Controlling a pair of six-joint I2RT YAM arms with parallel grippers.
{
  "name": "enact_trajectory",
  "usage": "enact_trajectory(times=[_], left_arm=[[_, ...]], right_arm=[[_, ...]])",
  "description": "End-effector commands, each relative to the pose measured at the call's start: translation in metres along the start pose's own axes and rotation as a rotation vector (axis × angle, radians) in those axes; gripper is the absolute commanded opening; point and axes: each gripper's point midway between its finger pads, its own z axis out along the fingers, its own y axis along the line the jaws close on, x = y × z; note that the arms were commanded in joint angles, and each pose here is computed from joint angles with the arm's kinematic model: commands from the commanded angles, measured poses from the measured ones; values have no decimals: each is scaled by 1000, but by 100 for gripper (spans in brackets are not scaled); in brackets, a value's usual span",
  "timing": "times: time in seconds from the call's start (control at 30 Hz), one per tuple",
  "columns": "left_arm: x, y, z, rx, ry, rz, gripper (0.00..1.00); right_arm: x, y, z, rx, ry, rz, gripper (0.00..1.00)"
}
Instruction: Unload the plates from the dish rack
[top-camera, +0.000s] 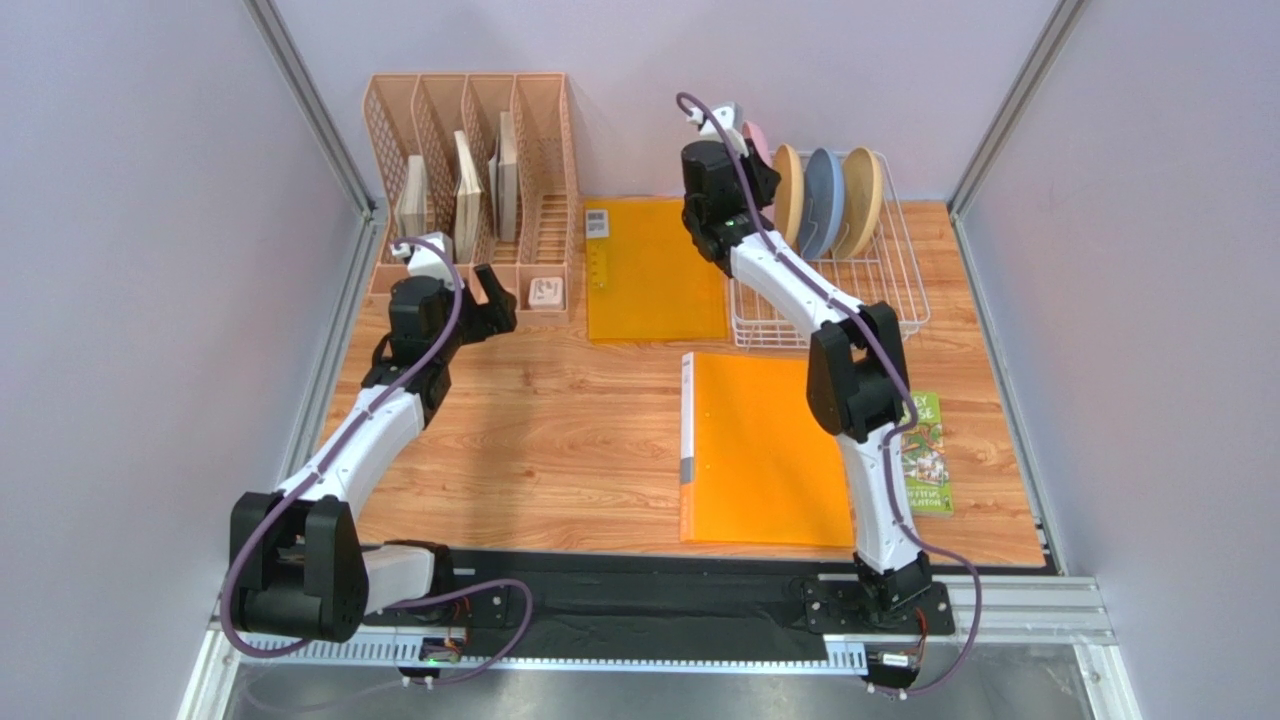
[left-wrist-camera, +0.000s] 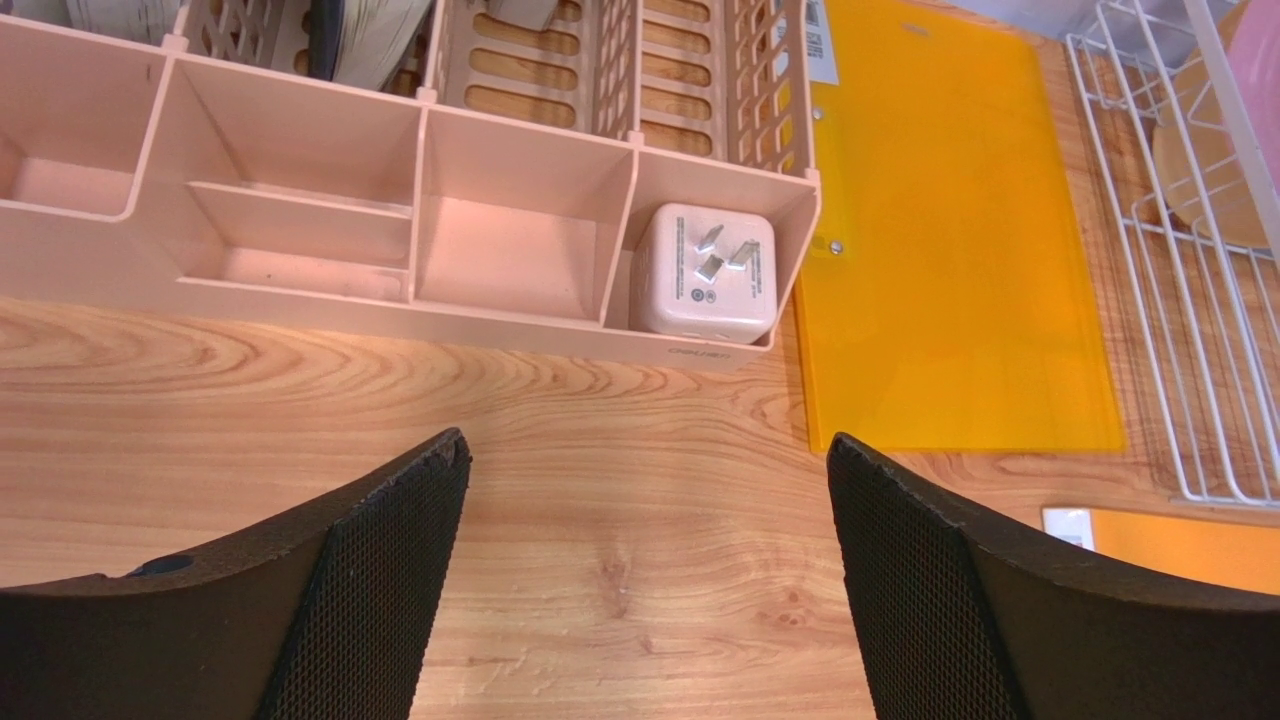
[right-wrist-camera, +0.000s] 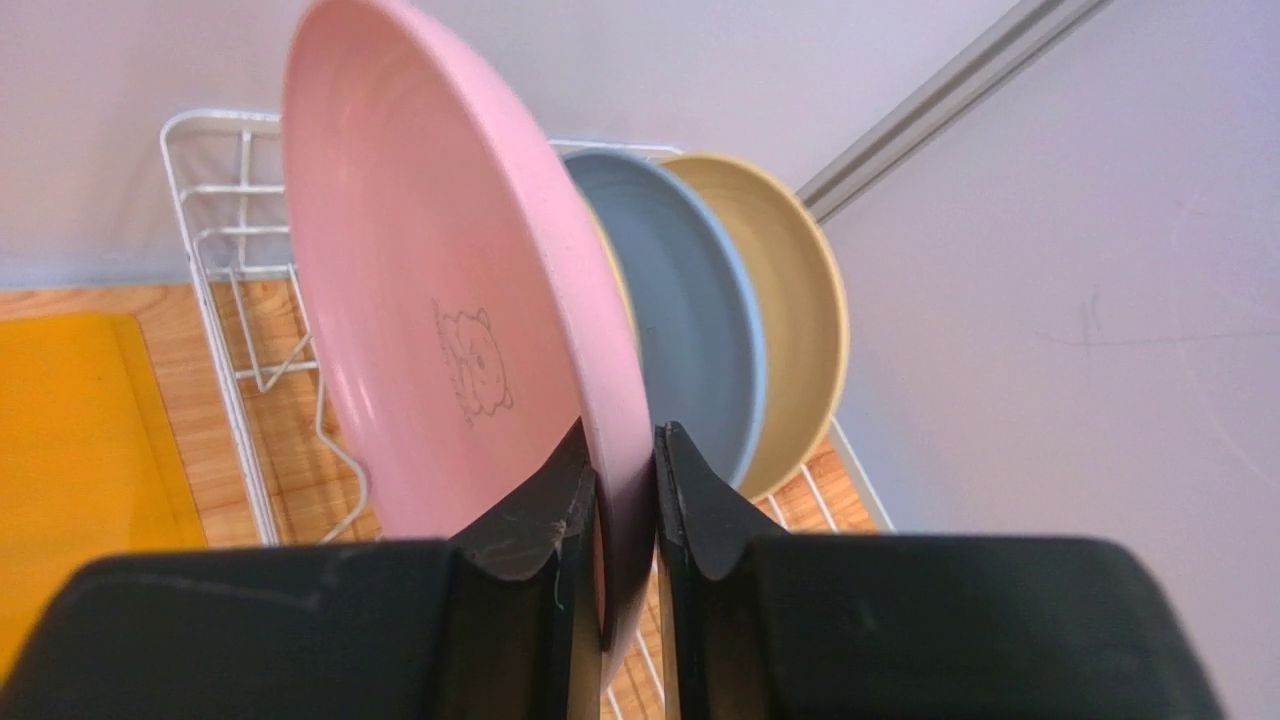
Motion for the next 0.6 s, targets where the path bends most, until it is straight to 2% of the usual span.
enact_trajectory(times=[0.0, 0.07, 0.1, 0.13, 0.2, 0.23, 0.3, 0.33, 0.4, 0.43, 0.57], left_arm=[[-13, -11, -5, 36, -39, 8, 94], [-15, -19, -6, 72, -36, 8, 94], [-15, -22, -7, 88, -35, 7, 93], [-15, -25, -7, 106, -34, 3, 94], [-17, -39, -10, 176, -39, -15, 94], [-15, -43, -12, 199, -38, -23, 93], [-20, -58, -16, 278, -52, -57, 93], [-17, -65, -18, 317, -46, -67, 93], [-19, -75, -21, 367, -61, -102, 93], [-23, -84, -23, 401, -76, -105, 93], [-22, -102, -26, 450, -86, -132, 93]], right_arm=[[-82, -96, -51, 81, -125, 235, 0], [-74, -97, -62, -1, -96, 220, 0], [-75, -109, -72, -32, -92, 252, 0], [-76, -102, -79, -111, -93, 316, 0], [-68, -115, -98, -181, -69, 336, 0], [-56, -96, -106, -292, -48, 347, 0], [-47, -97, -128, -399, -18, 401, 0], [-29, -73, -141, -530, 20, 391, 0], [-24, -75, -160, -604, 37, 455, 0], [-8, -55, -172, -711, 66, 452, 0], [1, -44, -195, -836, 97, 526, 0]])
